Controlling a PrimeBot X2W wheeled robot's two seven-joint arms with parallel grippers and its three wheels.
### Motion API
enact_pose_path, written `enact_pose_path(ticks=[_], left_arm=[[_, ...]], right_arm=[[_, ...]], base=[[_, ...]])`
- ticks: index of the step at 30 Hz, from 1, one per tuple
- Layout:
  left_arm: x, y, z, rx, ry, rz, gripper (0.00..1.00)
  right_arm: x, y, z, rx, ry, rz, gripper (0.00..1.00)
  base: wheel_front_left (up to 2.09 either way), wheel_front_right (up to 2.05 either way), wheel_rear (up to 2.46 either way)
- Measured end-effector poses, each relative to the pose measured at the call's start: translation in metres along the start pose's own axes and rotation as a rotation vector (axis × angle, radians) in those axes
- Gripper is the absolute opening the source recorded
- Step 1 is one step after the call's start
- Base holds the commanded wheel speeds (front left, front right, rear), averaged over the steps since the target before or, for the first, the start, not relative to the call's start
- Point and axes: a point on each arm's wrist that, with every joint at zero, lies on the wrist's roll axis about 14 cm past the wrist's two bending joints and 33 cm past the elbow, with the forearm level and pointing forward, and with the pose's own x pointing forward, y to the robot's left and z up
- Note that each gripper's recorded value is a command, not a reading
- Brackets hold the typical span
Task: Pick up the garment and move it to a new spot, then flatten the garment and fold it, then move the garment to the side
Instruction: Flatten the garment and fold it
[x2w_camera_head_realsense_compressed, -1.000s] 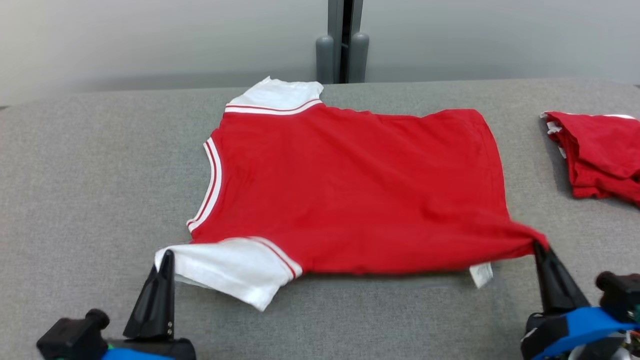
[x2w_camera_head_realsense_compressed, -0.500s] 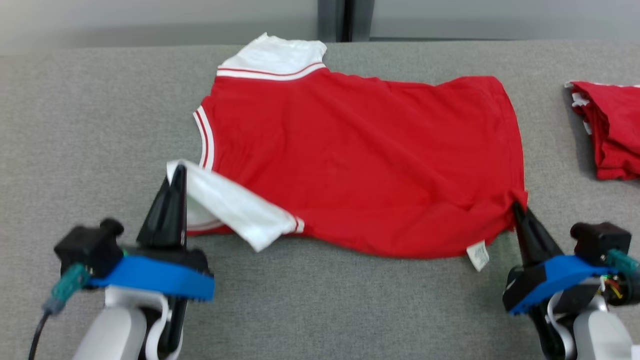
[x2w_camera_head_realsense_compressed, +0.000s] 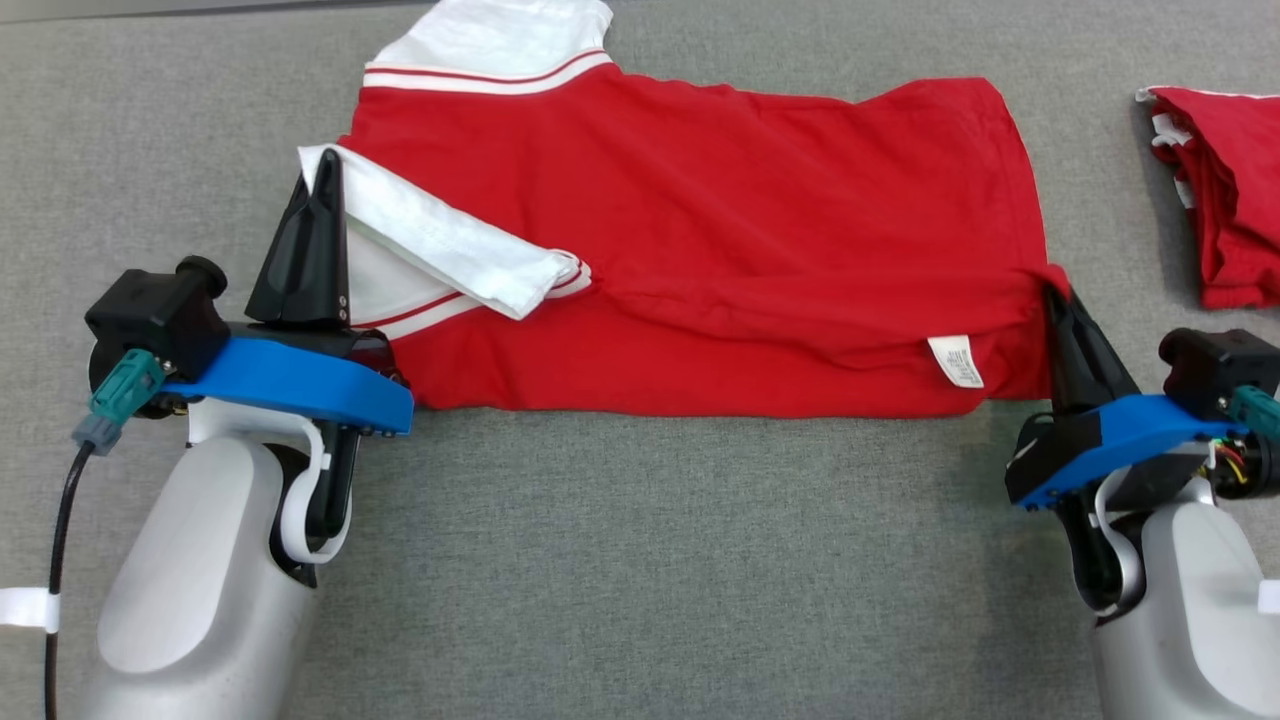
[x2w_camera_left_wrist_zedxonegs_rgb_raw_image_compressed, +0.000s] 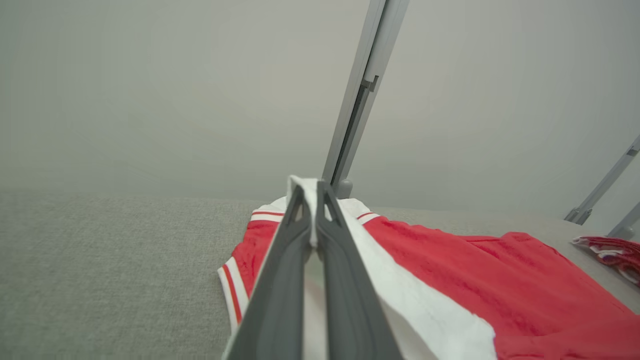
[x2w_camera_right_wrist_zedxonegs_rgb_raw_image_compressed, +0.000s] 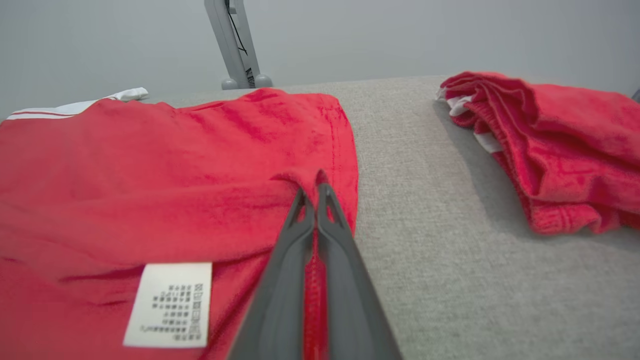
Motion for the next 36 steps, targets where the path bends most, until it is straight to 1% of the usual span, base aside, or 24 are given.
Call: enact_pose_path(ticks=[1, 2, 3, 4, 5, 6, 10, 15, 21, 25, 27, 30, 33, 36], left_arm=[[0.001, 0.002, -0.004, -0.001, 0.006, 0.004, 0.00], [0.001, 0.003, -0.008, -0.003, 0.014, 0.010, 0.00], [0.002, 0.005, -0.011, -0.004, 0.018, 0.012, 0.00], [0.003, 0.008, -0.016, -0.005, 0.024, 0.022, 0.00], [0.003, 0.008, -0.017, -0.005, 0.023, 0.024, 0.47], [0.004, 0.008, -0.018, -0.006, 0.023, 0.023, 1.00], [0.004, 0.002, -0.016, -0.023, 0.010, 0.006, 1.00], [0.000, 0.000, -0.002, -0.025, -0.027, -0.005, 1.00], [-0.021, 0.005, -0.007, -0.018, -0.004, 0.020, 1.00], [-0.048, 0.017, -0.028, -0.025, 0.101, 0.082, 1.00], [-0.064, 0.025, -0.041, -0.034, 0.169, 0.141, 1.00], [-0.083, 0.034, -0.059, -0.084, 0.266, 0.211, 1.00], [-0.097, 0.036, -0.076, -0.121, 0.357, 0.244, 1.00], [-0.098, 0.033, -0.082, -0.172, 0.384, 0.247, 1.00]], right_arm=[[0.002, 0.000, 0.002, -0.001, -0.011, 0.001, 0.12], [0.004, 0.001, 0.002, 0.000, -0.017, 0.002, 0.25], [0.006, 0.002, 0.002, 0.000, -0.021, 0.004, 0.42], [0.009, 0.002, 0.006, -0.005, -0.048, 0.006, 1.00], [0.011, 0.003, 0.008, -0.014, -0.057, 0.006, 1.00], [0.012, 0.003, 0.009, -0.017, -0.069, 0.005, 1.00], [0.013, 0.001, 0.020, -0.024, -0.126, 0.000, 1.00], [0.007, 0.000, 0.037, -0.024, -0.199, -0.004, 1.00], [-0.009, 0.003, 0.039, -0.039, -0.217, 0.009, 1.00], [-0.026, 0.006, 0.035, -0.055, -0.193, 0.020, 1.00], [-0.035, 0.005, 0.031, -0.059, -0.178, 0.020, 1.00], [-0.045, 0.003, 0.025, -0.053, -0.150, 0.015, 1.00], [-0.052, -0.001, 0.018, -0.067, -0.126, 0.006, 1.00], [-0.054, -0.003, 0.015, -0.063, -0.112, -0.001, 1.00]], base=[[0.00, 0.00, 0.00], [0.00, 0.00, 0.00], [0.00, 0.00, 0.00], [0.00, 0.00, 0.00], [0.00, 0.00, 0.00], [0.00, 0.00, 0.00], [0.00, 0.00, 0.00], [0.00, 0.00, 0.00], [0.00, 0.00, 0.00], [0.00, 0.00, 0.00], [0.00, 0.00, 0.00], [0.00, 0.00, 0.00], [0.00, 0.00, 0.00], [0.00, 0.00, 0.00]])
